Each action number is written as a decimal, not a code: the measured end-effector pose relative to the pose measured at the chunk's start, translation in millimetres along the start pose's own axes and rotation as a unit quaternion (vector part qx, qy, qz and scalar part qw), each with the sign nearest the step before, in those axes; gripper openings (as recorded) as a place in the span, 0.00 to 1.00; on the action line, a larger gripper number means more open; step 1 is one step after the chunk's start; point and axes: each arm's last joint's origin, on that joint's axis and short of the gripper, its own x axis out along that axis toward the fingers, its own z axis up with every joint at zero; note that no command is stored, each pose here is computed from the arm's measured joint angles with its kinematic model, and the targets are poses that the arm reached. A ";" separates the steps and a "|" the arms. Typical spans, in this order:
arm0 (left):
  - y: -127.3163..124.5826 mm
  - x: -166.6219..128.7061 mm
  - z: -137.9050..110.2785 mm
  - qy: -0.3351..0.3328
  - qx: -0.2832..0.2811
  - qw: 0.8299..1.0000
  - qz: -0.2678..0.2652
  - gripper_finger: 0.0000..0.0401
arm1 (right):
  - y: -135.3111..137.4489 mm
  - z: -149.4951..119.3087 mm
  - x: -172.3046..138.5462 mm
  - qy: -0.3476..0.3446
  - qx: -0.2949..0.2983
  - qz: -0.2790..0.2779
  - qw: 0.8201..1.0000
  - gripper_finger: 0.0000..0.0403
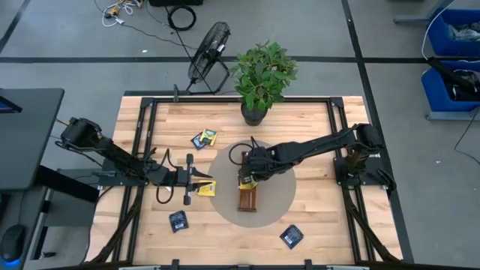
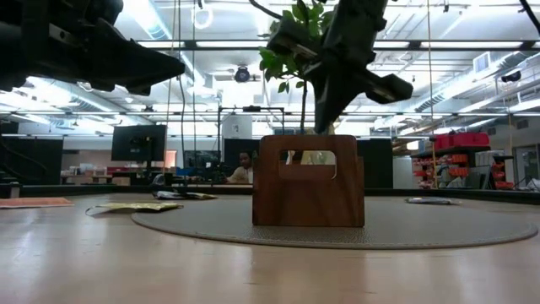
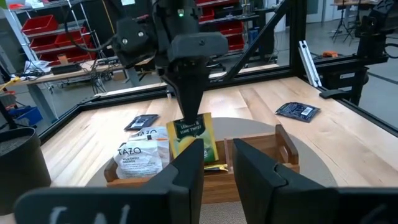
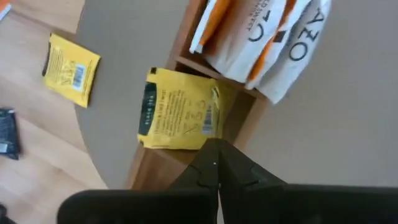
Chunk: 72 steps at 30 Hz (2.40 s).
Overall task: Pick & Place Tea
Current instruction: Put the yellow tea bag into the middle compartment of the middle section wooden organizer
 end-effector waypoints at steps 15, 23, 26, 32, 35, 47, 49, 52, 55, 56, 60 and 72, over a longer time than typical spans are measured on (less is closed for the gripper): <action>-0.1 0.1 0.0 0.000 -0.001 1.000 0.000 0.22 | 4.6 6.8 7.4 -0.014 0.018 0.054 0.998 0.00; -0.1 0.1 0.1 0.000 -0.001 1.000 0.000 0.22 | 13.2 8.6 7.2 -0.022 -0.004 0.097 0.995 0.03; -0.1 0.1 0.1 0.000 -0.002 1.000 0.000 0.22 | 16.4 9.1 10.5 -0.025 -0.015 0.110 0.994 0.05; 0.0 0.1 -0.3 0.001 -0.009 1.000 0.000 0.22 | 14.5 6.3 21.9 -0.010 -0.024 0.090 0.996 0.07; 0.0 -0.1 -0.6 0.002 -0.009 1.000 0.000 0.22 | 12.9 5.0 22.1 -0.007 -0.022 0.081 0.996 0.09; 0.1 -0.2 -0.6 0.001 -0.011 1.000 0.000 0.22 | 16.8 6.6 21.2 -0.003 -0.045 0.105 0.993 0.33; 0.0 -0.2 -0.6 0.001 -0.013 1.000 0.000 0.22 | 17.1 8.1 21.0 -0.006 -0.053 0.107 0.993 0.39; 0.0 -0.2 -0.6 0.001 -0.013 1.000 0.000 0.22 | 17.9 6.7 18.1 -0.031 -0.095 0.106 0.989 0.46; 0.1 -0.3 -0.8 0.002 -0.013 1.000 0.000 0.22 | 19.8 -2.4 15.2 -0.080 -0.141 0.091 0.983 0.50; 0.0 -0.3 -1.0 0.003 -0.014 1.000 0.000 0.22 | 21.0 -7.2 14.0 -0.096 -0.153 0.087 0.980 0.51; 0.0 -0.3 -1.4 0.005 -0.015 1.000 -0.001 0.22 | 23.7 -25.7 9.7 -0.143 -0.198 0.072 0.967 0.51; 0.0 -0.4 -1.7 0.006 -0.024 1.000 -0.001 0.22 | 27.9 -97.6 -21.1 -0.324 -0.322 0.043 0.888 0.51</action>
